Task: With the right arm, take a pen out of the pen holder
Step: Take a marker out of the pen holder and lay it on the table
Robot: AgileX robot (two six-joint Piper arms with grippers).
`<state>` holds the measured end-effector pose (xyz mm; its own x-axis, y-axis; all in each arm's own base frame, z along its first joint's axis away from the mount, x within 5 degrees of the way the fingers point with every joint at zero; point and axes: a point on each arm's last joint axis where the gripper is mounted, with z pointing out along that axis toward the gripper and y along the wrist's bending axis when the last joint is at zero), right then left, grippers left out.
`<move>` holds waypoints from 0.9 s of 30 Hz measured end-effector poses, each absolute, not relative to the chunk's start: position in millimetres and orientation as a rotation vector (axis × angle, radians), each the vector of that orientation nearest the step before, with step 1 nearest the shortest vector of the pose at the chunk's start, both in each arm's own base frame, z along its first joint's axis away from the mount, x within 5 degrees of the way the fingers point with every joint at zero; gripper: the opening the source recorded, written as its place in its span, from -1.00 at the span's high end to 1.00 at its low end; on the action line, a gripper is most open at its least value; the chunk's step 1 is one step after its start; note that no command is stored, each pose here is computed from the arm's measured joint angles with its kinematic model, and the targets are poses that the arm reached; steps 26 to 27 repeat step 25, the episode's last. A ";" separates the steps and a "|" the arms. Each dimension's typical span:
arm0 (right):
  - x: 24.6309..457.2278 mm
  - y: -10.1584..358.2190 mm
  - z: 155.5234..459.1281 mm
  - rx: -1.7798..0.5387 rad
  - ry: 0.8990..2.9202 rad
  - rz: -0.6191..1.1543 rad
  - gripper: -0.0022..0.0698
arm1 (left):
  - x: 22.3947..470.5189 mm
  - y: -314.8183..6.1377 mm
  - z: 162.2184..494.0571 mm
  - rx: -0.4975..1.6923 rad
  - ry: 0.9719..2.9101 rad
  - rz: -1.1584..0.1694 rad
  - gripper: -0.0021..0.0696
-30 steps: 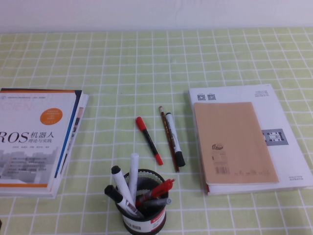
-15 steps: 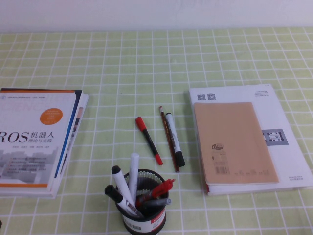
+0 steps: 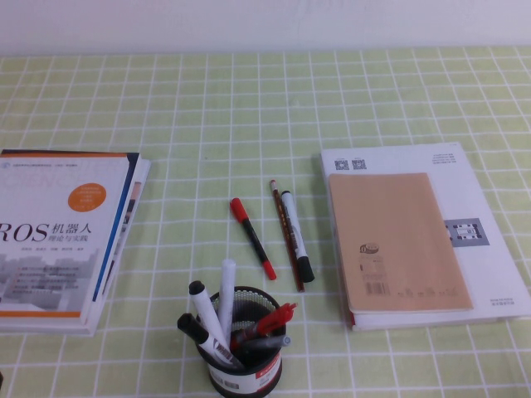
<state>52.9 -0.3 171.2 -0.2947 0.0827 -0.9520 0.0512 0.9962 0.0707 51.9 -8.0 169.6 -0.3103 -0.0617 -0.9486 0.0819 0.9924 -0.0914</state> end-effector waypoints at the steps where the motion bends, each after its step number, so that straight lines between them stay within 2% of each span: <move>1: 52.9 -0.3 171.2 0.096 1.871 0.031 0.97 | 51.9 -8.0 169.6 0.015 1.881 -0.142 0.96; 27: 52.9 1.5 171.2 0.074 1.872 0.060 0.97 | 51.9 -8.0 169.6 0.015 1.881 -0.142 0.96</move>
